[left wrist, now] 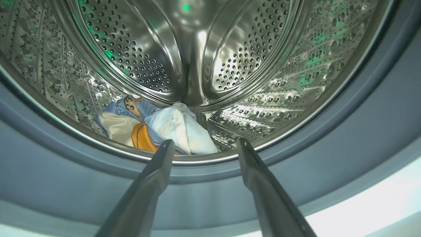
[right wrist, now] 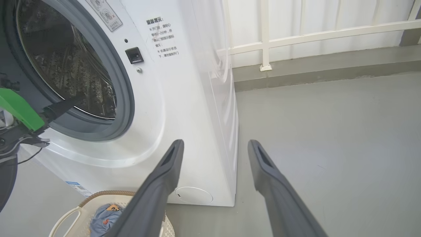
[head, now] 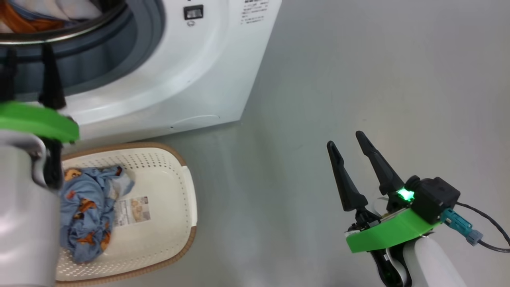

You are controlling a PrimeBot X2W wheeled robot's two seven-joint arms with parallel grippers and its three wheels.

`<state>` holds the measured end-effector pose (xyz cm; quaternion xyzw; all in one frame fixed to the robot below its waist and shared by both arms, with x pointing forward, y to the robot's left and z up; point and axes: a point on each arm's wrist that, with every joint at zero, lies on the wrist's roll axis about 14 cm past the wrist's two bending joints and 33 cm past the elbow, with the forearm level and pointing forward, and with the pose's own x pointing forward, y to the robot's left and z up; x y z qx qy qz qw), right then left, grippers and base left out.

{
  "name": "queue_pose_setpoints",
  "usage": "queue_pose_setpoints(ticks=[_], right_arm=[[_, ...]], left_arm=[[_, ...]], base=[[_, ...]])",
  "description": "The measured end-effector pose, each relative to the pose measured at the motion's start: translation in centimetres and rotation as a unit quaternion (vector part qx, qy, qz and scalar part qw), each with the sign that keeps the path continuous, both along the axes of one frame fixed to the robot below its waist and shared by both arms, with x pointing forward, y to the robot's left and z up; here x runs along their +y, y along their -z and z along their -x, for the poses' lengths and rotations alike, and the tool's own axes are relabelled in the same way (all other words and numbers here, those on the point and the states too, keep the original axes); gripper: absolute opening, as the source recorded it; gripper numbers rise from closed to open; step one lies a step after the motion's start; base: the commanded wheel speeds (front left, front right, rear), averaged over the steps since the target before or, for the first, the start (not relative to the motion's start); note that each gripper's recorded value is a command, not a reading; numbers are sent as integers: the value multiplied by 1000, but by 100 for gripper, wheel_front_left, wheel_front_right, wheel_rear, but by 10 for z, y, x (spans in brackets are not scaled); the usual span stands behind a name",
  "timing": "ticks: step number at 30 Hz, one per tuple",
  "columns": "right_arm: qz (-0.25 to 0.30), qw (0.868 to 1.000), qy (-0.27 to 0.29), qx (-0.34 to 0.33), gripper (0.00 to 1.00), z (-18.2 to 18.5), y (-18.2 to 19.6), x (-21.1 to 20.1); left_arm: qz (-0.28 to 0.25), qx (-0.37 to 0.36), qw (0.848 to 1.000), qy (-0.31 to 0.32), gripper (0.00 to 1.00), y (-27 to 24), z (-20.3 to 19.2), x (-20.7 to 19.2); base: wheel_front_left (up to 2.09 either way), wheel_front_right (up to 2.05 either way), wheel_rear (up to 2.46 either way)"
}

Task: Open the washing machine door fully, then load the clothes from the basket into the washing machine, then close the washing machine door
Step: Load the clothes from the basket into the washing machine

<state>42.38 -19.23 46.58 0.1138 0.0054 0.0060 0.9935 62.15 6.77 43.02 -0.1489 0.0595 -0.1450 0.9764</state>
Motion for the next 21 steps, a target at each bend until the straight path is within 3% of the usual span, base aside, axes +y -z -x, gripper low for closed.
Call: queue_pose_setpoints(ticks=[21], right_arm=[[16, 1000, -14, -5, 100, 32, -11, -5]], left_arm=[[-20, -7, 998, -53, 100, -16, 101, 54]], base=[[0, 0, 0]])
